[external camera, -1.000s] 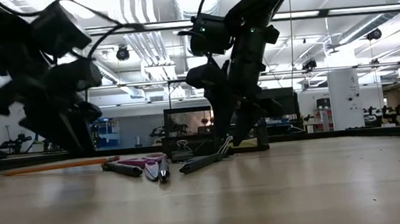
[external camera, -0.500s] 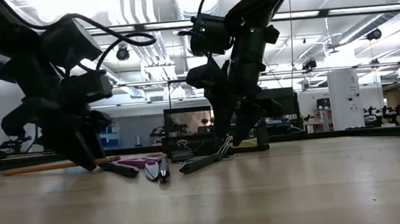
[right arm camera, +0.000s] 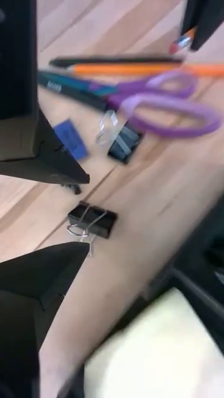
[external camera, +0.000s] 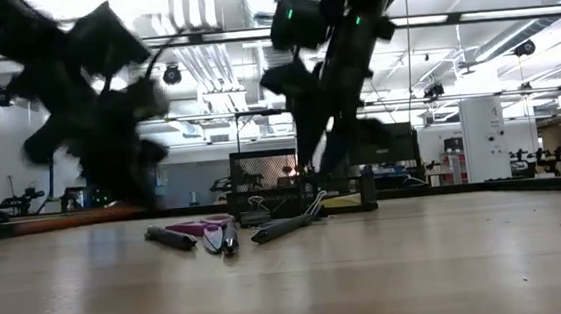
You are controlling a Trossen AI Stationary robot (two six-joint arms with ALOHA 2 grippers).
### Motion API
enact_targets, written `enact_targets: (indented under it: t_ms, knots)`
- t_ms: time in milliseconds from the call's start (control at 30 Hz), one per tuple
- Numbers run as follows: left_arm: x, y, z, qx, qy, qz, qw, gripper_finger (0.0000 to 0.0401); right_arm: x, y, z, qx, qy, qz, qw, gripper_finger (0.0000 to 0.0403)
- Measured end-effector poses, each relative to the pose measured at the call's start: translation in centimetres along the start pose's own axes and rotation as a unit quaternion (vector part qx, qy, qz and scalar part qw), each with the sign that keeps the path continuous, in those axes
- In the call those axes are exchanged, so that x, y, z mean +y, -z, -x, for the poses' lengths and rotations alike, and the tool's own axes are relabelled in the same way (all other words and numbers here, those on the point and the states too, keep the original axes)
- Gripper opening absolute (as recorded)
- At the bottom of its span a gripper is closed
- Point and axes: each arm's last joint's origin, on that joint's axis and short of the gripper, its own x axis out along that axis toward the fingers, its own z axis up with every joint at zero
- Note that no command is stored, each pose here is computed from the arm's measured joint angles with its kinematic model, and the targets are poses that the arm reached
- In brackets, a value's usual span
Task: Pick and place office supplies into organizer
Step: Put the left yellow pencil into the black desk organizer
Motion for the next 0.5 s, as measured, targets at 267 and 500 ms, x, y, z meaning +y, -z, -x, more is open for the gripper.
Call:
enact_targets:
  t_ms: [267, 500]
  knots:
    - [0.5, -7.1, 7.8, -0.205, -0.085, -0.074, 0.972, 0.0008, 1.3, 0.8, 9.2, -0.219, 0.026, -0.027, 0.975, 0.0141]
    - [3.6, -11.2, 13.6, -0.497, -0.147, -0.092, 0.850, 0.0008, 1.5, 2.5, 15.5, -0.358, 0.024, -0.053, 0.932, 0.0136]
